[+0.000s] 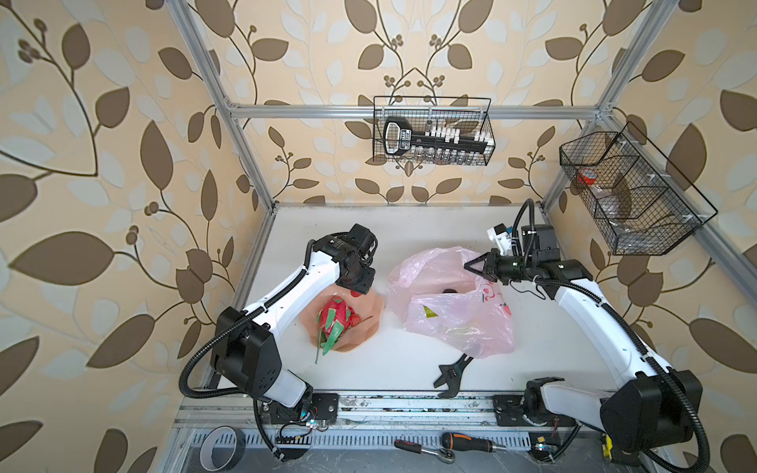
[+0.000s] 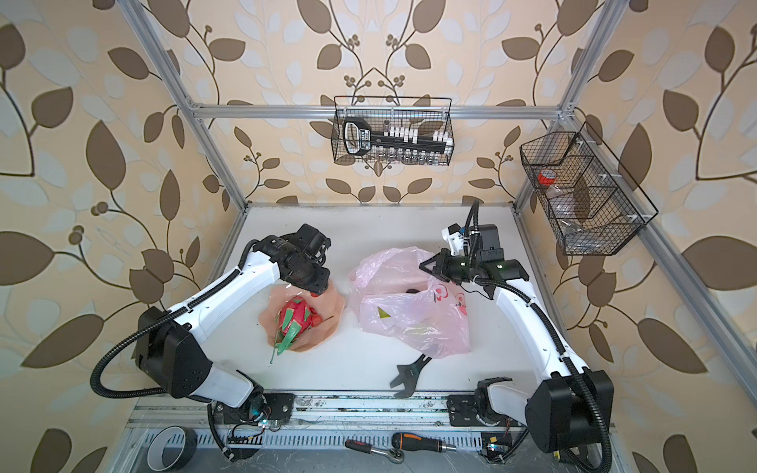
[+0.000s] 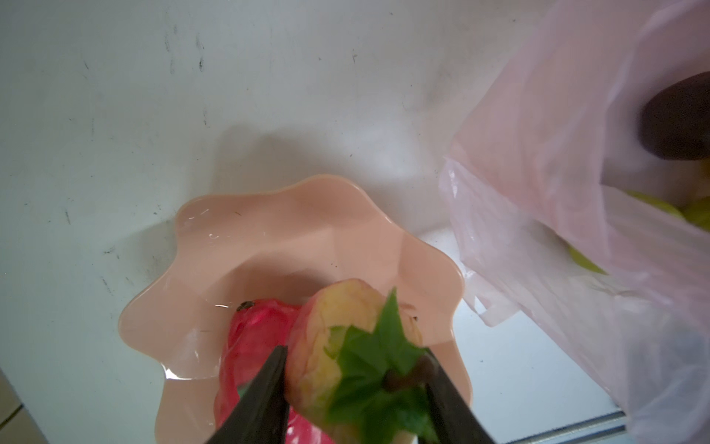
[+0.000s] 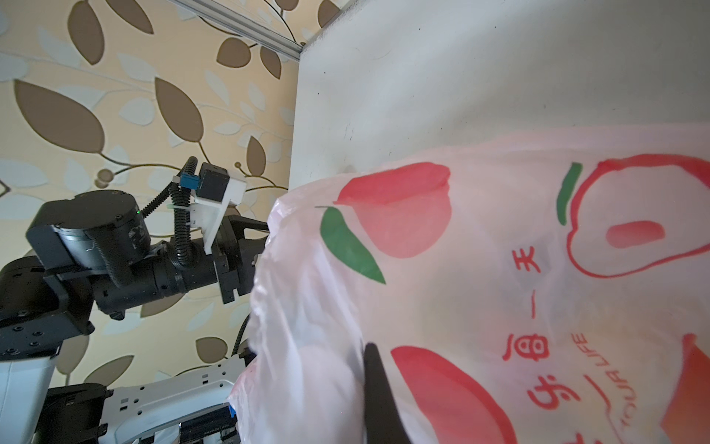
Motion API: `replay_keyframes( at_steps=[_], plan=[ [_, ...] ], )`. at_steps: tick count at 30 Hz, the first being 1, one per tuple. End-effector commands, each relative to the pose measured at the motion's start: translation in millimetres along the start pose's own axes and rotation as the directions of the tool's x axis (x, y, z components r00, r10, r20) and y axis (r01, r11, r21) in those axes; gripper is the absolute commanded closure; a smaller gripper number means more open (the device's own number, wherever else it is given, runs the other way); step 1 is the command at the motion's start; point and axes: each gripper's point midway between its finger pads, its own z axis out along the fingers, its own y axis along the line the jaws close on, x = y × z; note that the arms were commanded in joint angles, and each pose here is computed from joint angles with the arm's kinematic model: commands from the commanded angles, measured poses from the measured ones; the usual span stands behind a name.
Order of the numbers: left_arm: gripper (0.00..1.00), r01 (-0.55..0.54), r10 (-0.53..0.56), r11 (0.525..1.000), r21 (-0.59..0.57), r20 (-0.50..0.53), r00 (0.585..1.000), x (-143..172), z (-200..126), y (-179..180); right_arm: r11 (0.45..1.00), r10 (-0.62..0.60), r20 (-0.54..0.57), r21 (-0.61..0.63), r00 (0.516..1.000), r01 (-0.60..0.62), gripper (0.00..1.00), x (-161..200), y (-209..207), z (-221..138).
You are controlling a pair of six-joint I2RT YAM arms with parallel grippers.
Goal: Place the fruits into the plastic bag
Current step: Pick up the fruit from the plate, then place the fruit in the plastic bag.
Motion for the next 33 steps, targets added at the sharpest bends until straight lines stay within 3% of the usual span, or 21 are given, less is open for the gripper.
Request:
replay_keyframes(
  at_steps=[1,5,8,15,17,23,33],
  plan=[
    [0.65,0.074,-0.082,0.990,0.121,0.059,0.995,-1.2,-27.3,-13.1,0.999,-0.032,0.015,-0.016,0.999,0.032,1.00,-5.8,10.5,-7.2],
    [0.66,0.146,-0.169,0.953,0.267,0.067,0.983,1.1,-38.0,-31.7,0.999,-0.033,0.014,-0.015,0.999,0.033,1.00,-5.5,10.0,-7.1],
    [0.66,0.203,-0.240,0.897,0.393,0.046,0.970,5.0,-44.0,-50.1,0.999,-0.035,0.015,-0.015,0.999,0.035,1.00,-6.2,10.3,-7.1],
    [0.69,0.341,-0.393,0.718,0.606,-0.051,0.918,10.6,-50.1,-81.2,0.999,-0.034,0.014,-0.019,0.999,0.034,1.00,-6.6,10.4,-5.9],
    [0.69,0.363,-0.419,0.685,0.631,-0.066,0.905,10.3,-50.5,-84.4,0.999,-0.034,0.013,-0.021,0.999,0.035,1.00,-6.8,10.4,-5.6],
    [0.70,0.378,-0.436,0.658,0.651,-0.080,0.896,7.7,-52.7,-87.6,0.999,-0.036,0.009,-0.019,0.999,0.036,1.00,-5.8,9.5,-4.9],
    [0.71,0.397,-0.475,0.557,0.730,-0.112,0.873,-4.9,-57.5,-101.9,0.999,-0.033,0.007,-0.017,0.999,0.033,1.00,-4.5,8.4,-5.2]
  ],
)
